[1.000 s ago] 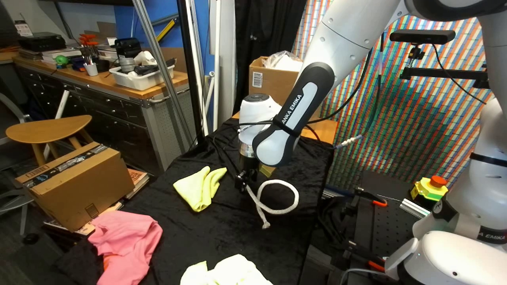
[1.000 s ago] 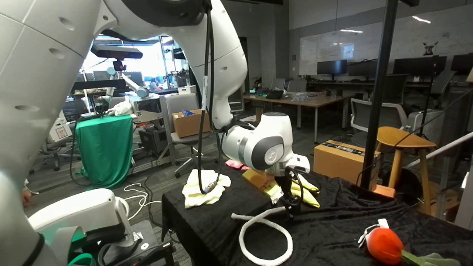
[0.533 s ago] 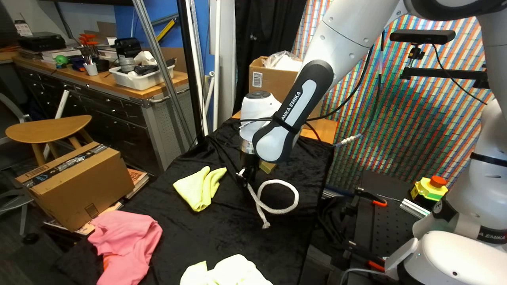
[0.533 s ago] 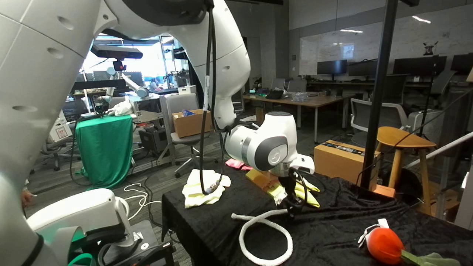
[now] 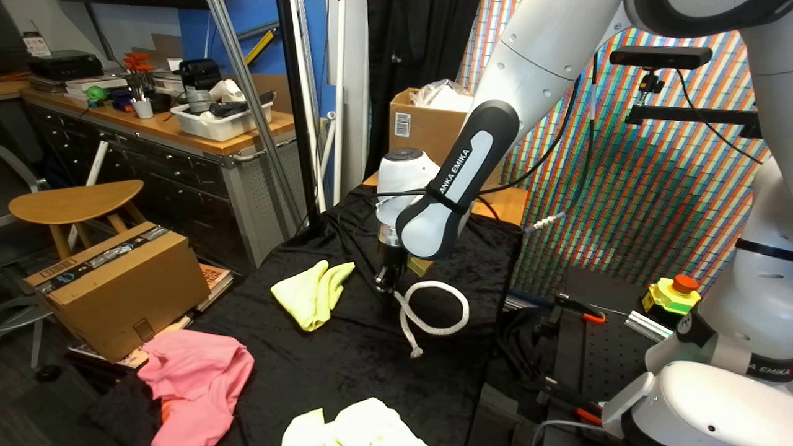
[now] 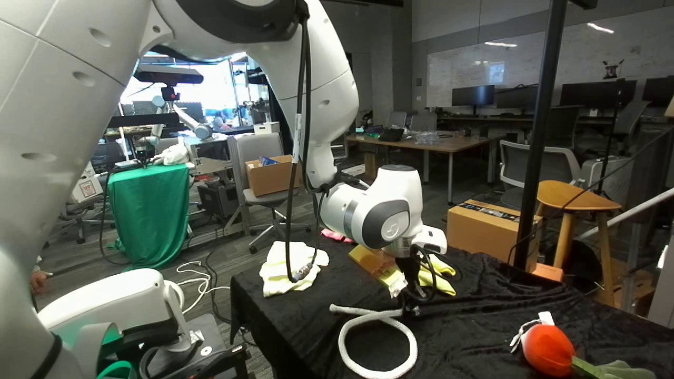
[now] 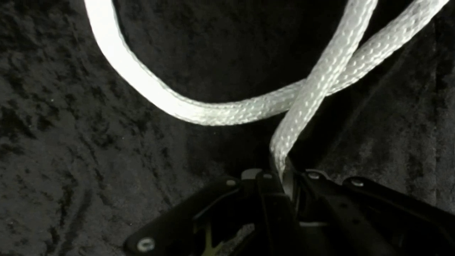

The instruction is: Pick up the clothes, rope and the plush toy and put them in one place

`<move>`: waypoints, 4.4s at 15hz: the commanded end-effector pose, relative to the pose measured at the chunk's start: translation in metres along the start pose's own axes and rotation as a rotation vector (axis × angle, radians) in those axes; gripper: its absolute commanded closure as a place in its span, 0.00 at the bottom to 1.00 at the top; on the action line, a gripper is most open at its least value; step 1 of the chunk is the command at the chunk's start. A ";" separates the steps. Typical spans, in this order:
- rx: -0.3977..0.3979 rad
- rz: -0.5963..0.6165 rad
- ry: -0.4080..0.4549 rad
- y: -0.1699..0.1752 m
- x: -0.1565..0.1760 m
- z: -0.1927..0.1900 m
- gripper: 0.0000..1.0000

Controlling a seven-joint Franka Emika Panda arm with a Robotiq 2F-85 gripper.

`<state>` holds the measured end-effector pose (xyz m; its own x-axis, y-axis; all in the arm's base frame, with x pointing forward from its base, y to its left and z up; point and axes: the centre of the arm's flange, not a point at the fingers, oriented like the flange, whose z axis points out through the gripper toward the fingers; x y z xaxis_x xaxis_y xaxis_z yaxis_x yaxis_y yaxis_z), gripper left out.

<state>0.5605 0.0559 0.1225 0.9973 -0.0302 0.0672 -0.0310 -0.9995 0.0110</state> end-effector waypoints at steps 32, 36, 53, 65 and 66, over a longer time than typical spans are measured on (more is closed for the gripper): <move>0.012 0.201 0.597 0.053 -0.042 -0.432 0.91; -0.023 0.094 0.383 0.038 -0.044 -0.449 0.91; -0.042 -0.013 0.407 -0.080 0.097 -0.464 0.90; 0.048 0.288 0.687 -0.111 0.170 -0.497 0.90; 0.028 0.296 0.696 -0.108 0.176 -0.492 0.90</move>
<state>0.6760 0.1619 0.6176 0.7294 -0.2663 0.6301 -0.2365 -0.9625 -0.1330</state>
